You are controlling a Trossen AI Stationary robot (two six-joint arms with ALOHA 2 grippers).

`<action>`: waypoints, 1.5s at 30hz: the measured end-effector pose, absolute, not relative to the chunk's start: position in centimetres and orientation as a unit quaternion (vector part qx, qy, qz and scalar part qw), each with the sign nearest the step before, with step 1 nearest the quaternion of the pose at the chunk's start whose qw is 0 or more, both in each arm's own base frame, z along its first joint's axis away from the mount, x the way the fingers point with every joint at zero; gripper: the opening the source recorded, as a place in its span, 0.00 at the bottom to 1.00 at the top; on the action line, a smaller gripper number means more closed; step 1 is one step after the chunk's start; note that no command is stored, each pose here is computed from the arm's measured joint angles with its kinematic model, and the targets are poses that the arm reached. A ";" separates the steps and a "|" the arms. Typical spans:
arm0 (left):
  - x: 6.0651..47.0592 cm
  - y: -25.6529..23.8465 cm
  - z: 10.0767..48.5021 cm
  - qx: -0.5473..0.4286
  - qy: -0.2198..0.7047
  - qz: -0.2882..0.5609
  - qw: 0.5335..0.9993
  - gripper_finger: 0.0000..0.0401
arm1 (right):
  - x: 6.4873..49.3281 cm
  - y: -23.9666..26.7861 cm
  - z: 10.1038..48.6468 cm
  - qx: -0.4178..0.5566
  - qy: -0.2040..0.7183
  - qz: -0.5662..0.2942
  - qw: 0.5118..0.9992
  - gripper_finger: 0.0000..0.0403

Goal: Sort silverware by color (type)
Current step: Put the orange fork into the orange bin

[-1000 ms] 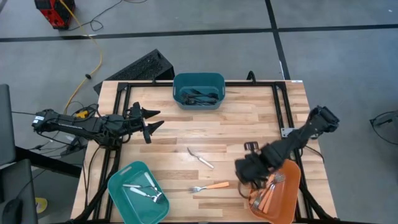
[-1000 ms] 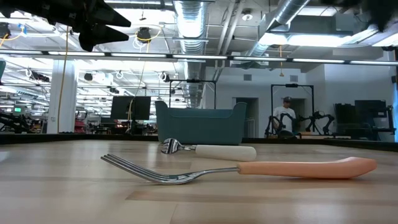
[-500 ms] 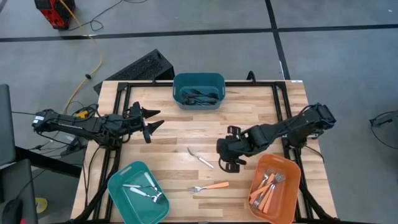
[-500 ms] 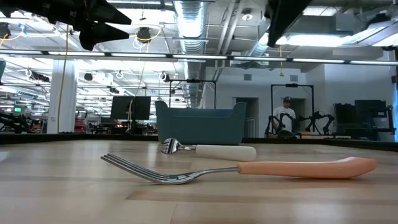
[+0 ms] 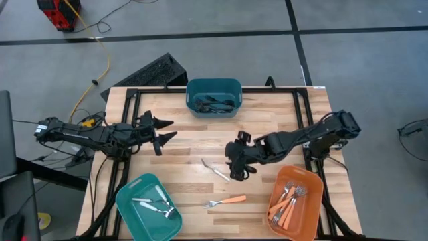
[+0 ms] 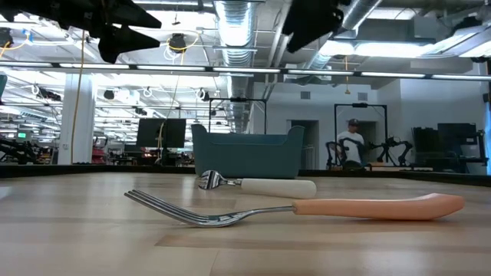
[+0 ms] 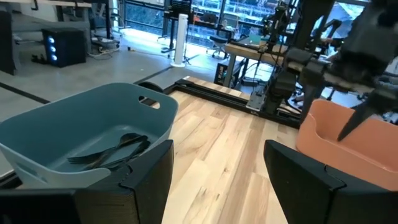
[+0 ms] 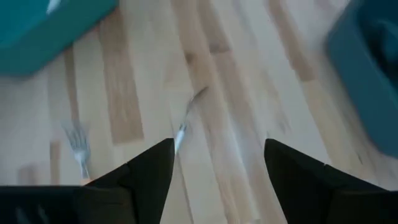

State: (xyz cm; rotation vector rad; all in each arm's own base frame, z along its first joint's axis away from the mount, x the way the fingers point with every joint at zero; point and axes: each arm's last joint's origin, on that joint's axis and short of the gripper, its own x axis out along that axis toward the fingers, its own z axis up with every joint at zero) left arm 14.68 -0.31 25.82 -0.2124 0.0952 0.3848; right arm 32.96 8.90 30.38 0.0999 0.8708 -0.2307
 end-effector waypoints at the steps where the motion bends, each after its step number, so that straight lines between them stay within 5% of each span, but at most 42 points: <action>1: 14.7 -0.3 25.8 -0.105 0.048 0.189 0.975 0.59 | 32.9 9.2 30.0 0.034 0.428 -0.091 0.898 0.68; 12: 14.7 -0.3 25.8 -0.113 0.047 0.189 0.974 0.59 | 32.1 13.5 27.4 -0.005 0.409 0.050 0.911 0.68; 28: 14.7 -0.3 25.9 -0.131 0.040 0.189 0.972 0.59 | 34.4 14.5 25.8 -0.058 0.375 0.110 0.919 0.68; 36: 14.7 -0.3 25.8 -0.139 0.040 0.190 0.971 0.59 | 35.4 14.0 26.3 -0.065 0.357 0.086 0.928 0.68; 45: 14.7 -0.3 25.8 -0.148 0.040 0.191 0.970 0.59 | 36.4 10.3 26.3 0.022 0.353 -0.059 0.934 0.68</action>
